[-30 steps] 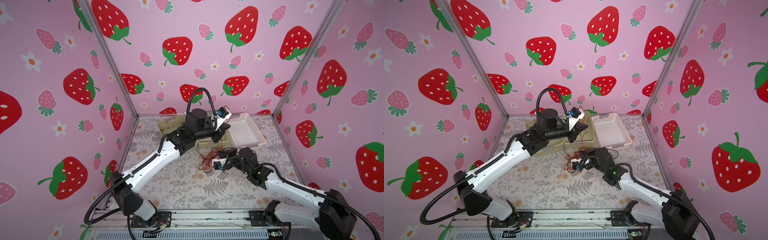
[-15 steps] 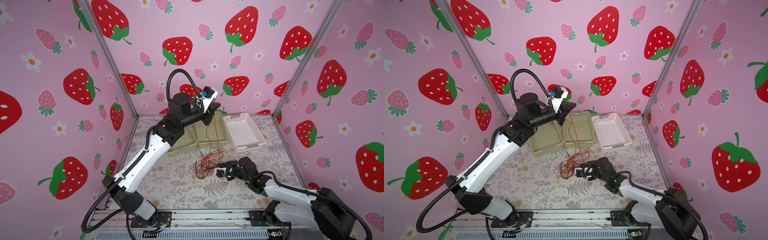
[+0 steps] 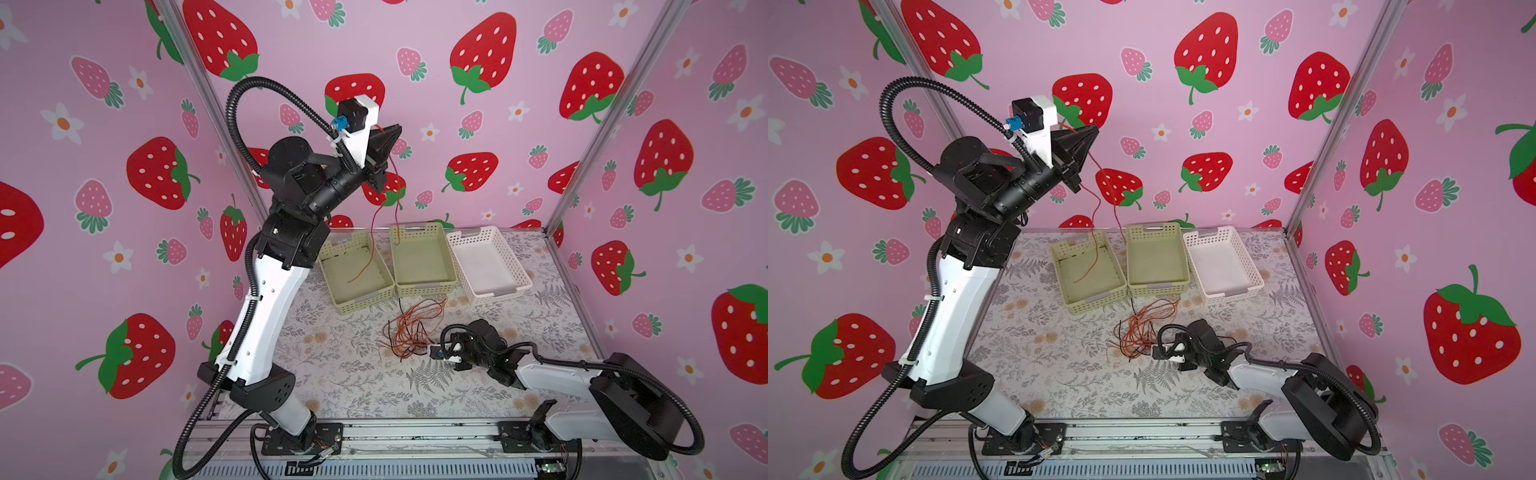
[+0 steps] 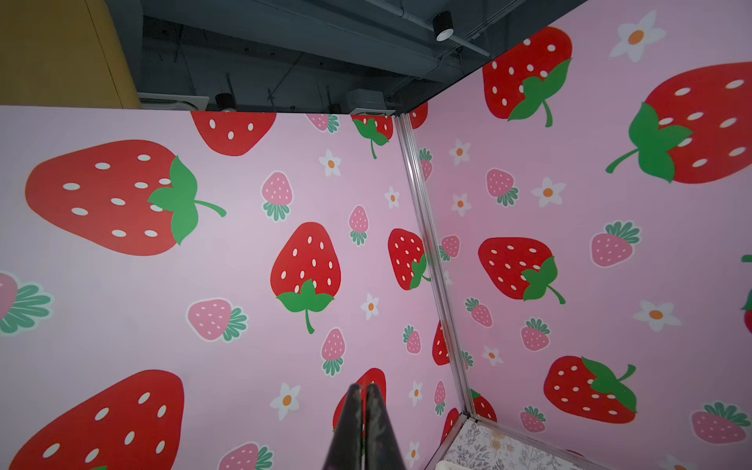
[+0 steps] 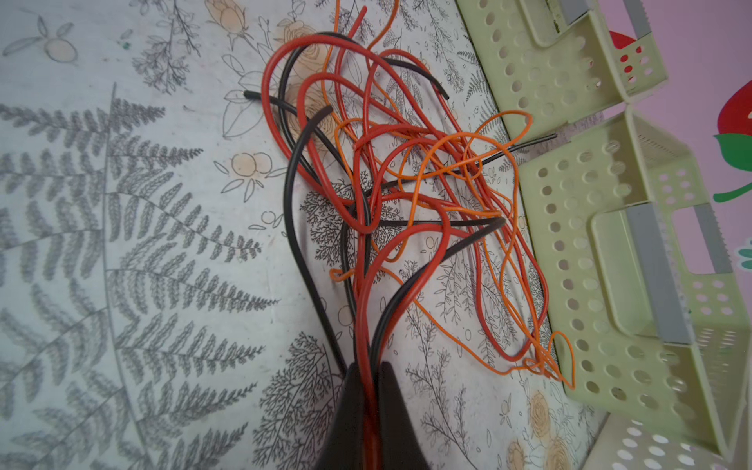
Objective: Untangle the cables
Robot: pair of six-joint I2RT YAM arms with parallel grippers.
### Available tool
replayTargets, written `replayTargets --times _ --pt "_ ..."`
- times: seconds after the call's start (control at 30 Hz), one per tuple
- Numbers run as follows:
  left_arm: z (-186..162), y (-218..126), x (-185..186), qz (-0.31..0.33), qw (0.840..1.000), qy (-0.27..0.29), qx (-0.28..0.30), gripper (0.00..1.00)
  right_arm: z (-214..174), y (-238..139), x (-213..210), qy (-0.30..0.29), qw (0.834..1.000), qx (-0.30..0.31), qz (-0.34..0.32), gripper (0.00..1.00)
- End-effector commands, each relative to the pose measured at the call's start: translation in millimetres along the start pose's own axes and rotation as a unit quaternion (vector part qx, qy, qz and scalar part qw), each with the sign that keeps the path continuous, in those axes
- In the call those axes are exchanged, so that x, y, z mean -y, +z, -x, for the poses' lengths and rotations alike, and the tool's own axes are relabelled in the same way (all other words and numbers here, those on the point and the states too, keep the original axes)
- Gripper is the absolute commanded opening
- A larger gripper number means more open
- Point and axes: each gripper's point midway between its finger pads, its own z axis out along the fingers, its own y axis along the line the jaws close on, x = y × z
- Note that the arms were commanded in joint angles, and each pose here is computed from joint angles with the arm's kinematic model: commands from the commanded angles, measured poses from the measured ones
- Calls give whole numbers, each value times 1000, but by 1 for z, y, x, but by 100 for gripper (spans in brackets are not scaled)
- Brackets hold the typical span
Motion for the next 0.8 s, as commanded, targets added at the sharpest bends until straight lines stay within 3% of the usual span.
replayTargets --times 0.0,0.3,0.77 --pt "-12 4 -15 8 1000 10 -15 0 0 1 3 11 1000 -4 4 0" --pt "-72 2 -88 77 994 15 -73 0 6 -1 7 15 1000 2 8 0" --pt "-153 -4 -134 121 981 19 -150 0 7 -2 9 25 1000 -1 8 0"
